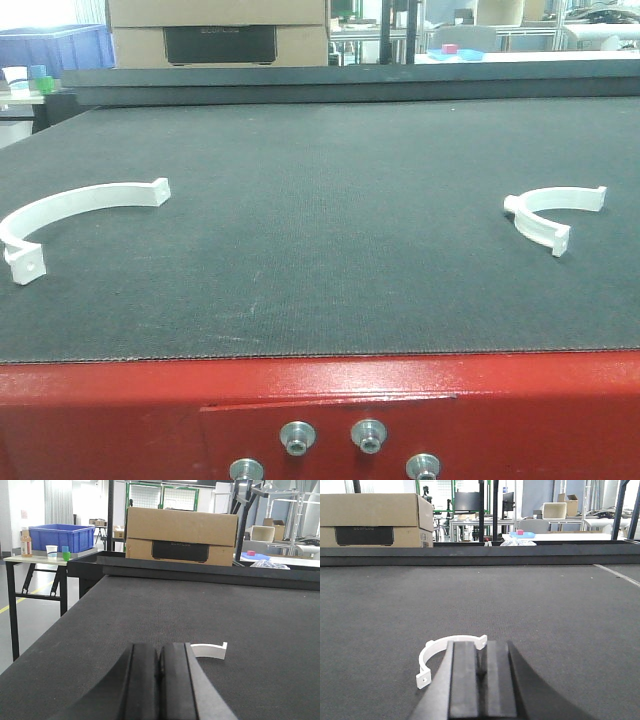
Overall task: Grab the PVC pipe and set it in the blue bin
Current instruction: 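Lower both grippers toward the two white half-ring pipe clamps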
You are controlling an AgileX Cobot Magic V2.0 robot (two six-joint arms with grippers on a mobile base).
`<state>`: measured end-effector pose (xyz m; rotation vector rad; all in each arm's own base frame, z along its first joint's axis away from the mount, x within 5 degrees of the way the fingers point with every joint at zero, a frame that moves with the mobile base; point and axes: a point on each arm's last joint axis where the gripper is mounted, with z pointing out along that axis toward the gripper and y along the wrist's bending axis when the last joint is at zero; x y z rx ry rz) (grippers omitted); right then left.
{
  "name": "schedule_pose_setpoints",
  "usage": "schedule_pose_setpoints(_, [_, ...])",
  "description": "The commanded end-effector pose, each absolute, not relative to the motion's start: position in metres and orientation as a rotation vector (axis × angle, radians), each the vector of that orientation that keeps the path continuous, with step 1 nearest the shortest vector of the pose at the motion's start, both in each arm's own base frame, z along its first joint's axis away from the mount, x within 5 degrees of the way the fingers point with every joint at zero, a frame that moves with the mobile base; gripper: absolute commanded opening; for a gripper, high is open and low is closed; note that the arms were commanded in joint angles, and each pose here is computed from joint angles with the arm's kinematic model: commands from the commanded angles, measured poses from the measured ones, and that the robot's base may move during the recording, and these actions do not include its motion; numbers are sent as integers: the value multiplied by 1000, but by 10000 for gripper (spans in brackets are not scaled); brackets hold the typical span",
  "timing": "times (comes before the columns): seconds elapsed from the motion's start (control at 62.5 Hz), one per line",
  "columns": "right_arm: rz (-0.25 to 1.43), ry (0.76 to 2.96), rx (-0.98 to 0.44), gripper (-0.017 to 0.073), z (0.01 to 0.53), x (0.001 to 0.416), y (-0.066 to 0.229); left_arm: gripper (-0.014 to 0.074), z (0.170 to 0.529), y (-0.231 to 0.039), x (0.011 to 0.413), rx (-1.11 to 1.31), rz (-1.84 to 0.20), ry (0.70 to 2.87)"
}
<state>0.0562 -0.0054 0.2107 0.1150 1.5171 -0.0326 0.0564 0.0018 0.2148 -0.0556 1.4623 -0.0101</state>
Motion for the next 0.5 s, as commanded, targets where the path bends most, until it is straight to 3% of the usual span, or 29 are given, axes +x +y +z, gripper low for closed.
schedule_pose_setpoints(0.0, [-31,1494,114,-168,212,56,-5,-111,218,1,56,-47,-13,1425])
schedule_pose_setpoints(0.096, [5,1452,147,-168,215,56,-6,-111,221,1,55,-46,-13,1397])
schedule_pose_setpoints(0.24, [0,1205,143,-168,237,50,-7,-111,225,1,54,-37,-7,1360])
schedule_pose_setpoints(0.48, [3,1091,130,-168,291,38,-5,-111,282,0,42,55,101,1244])
